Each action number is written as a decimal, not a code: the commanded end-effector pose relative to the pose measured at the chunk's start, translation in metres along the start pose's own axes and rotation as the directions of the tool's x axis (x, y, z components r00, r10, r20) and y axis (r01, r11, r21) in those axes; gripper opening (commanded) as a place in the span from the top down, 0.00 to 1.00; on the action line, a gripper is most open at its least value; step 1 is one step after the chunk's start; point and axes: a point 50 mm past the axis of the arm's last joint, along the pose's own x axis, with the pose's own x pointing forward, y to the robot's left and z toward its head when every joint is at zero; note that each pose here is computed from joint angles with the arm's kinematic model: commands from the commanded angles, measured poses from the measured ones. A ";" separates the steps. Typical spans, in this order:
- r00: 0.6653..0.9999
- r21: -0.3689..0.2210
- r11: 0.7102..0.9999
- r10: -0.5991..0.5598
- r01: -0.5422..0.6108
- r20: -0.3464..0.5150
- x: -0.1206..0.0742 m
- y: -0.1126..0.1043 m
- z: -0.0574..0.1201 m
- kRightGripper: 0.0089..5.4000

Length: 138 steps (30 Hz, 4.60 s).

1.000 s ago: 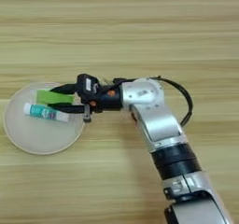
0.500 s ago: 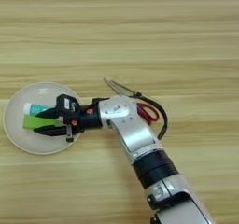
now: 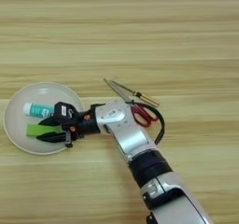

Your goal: Move the objects on the table

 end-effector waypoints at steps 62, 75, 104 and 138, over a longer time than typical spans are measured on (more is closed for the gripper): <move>0.732 -0.005 0.732 -0.681 0.681 0.004 -0.204 -0.079 0.022 0.01; 0.642 0.086 0.636 -0.762 0.767 -0.082 -0.225 -0.081 0.000 0.01; 0.568 0.095 0.566 -0.776 0.819 -0.273 -0.220 -0.077 -0.031 0.01; 0.575 0.136 0.576 -0.710 0.806 -0.406 -0.198 -0.068 -0.058 0.70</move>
